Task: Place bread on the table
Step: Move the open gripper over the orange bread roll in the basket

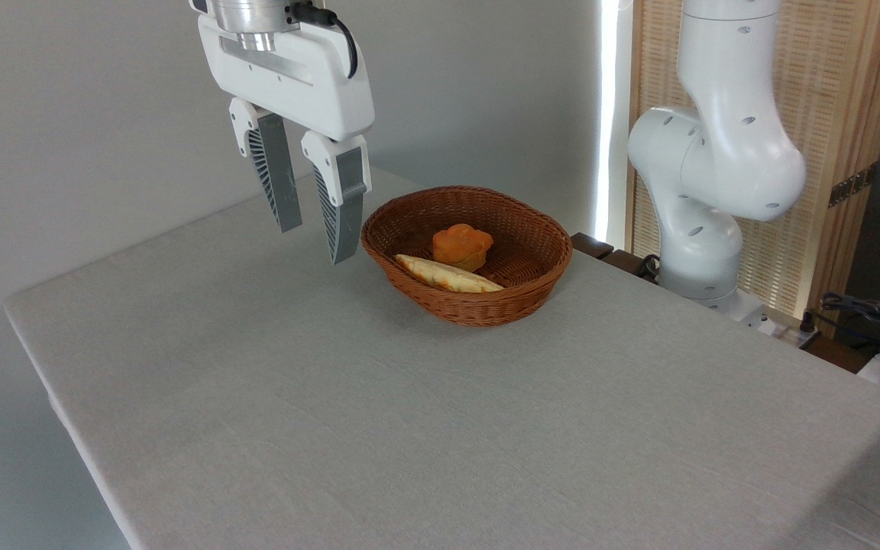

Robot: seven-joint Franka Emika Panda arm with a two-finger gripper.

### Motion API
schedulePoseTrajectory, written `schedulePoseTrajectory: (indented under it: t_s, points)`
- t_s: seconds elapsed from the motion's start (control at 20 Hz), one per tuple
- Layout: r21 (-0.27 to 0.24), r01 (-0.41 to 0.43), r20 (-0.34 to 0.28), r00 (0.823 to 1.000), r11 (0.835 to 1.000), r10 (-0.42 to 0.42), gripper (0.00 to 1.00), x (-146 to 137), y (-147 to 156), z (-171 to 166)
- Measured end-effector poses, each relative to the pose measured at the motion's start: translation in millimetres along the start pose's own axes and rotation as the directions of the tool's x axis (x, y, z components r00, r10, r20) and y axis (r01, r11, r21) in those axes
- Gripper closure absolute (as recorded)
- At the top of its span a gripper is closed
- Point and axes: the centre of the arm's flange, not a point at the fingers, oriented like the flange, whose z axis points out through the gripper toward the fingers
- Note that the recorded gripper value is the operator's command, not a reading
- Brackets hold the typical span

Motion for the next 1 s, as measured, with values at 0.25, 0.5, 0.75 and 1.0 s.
schedulePoseTrajectory:
  t_s: [0.25, 0.5, 0.75, 1.0]
  points:
    - [0.0, 0.0, -0.001, 1.0, 1.0, 0.0, 0.0, -0.2, 0.0, -0.5]
    - [0.001, 0.0, -0.001, 1.0, 1.0, 0.0, 0.0, -0.4, 0.0, -0.7]
    - [-0.003, -0.001, 0.004, 1.0, 1.0, 0.001, 0.0, -2.5, 2.2, -1.6]
    - [-0.036, -0.021, 0.018, 1.0, 0.999, 0.021, 0.0, -24.1, 32.4, -4.4]
